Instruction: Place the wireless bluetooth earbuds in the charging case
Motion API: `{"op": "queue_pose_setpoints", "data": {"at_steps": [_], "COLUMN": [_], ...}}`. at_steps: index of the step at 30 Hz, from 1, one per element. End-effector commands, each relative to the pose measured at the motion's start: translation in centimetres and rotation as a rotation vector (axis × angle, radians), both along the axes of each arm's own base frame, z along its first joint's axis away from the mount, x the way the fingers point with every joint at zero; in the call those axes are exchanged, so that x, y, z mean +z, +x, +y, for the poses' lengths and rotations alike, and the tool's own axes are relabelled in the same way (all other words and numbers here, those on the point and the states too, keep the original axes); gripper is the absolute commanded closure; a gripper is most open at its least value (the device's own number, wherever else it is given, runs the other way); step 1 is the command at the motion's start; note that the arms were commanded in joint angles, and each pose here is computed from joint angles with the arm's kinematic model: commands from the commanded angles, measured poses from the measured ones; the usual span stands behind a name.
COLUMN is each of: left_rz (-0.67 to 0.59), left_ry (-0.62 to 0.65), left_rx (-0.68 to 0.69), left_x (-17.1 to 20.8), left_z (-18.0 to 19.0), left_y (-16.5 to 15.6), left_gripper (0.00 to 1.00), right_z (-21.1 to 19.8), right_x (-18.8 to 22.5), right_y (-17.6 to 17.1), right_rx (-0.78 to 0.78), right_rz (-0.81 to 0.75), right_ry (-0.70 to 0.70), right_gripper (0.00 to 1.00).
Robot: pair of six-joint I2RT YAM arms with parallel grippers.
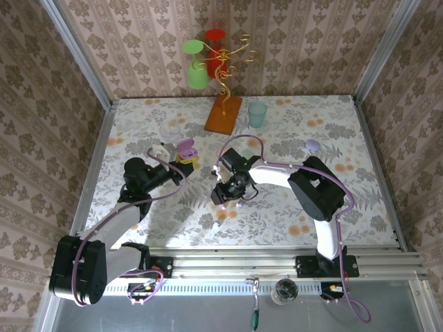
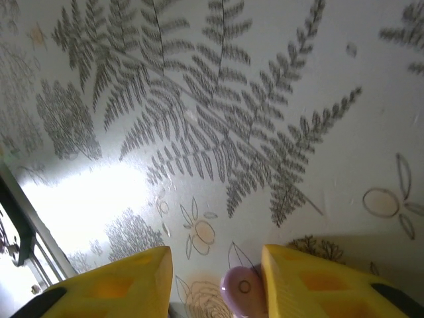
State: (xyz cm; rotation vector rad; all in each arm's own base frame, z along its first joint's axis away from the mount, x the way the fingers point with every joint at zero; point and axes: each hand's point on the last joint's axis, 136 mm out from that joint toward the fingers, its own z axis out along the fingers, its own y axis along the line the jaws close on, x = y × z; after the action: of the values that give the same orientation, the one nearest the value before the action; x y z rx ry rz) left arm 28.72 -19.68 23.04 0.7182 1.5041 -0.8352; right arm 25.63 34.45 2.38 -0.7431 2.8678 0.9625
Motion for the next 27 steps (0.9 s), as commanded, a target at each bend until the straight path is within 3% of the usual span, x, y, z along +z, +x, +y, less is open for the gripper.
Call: {"op": "queue_pose_setpoints", "data": {"at_steps": [1, 10, 17, 27], "left_rz": [-0.030, -0.031, -0.026, -0.027], "left_ry": [-0.001, -0.002, -0.004, -0.005], "left_rx": [-0.025, -0.032, -0.034, -0.039], "left_x": [0.7, 0.9, 0.8, 0.8], "left_z": [-0.4, -0.5, -0.6, -0.8], "left_y": [-0.2, -0.3, -0.2, -0.1], "left_gripper": [0.67, 0.67, 0.67, 0.67], "right_z": [-0.8, -1.4, -1.9, -2.2], "right_x": [-0.5, -0.9, -0.4, -1.4], "right_y": [-1.6, -2.1, -3.1, -2.8], "right_rx": [0.026, 0.052, 0.112, 0.103], "right_rz": [0.049, 0.052, 0.044, 0.039], "right_ry": [0.000, -0.018, -0.014, -0.062], "right_gripper": [0.61, 0.65, 0.62, 0.74]}}
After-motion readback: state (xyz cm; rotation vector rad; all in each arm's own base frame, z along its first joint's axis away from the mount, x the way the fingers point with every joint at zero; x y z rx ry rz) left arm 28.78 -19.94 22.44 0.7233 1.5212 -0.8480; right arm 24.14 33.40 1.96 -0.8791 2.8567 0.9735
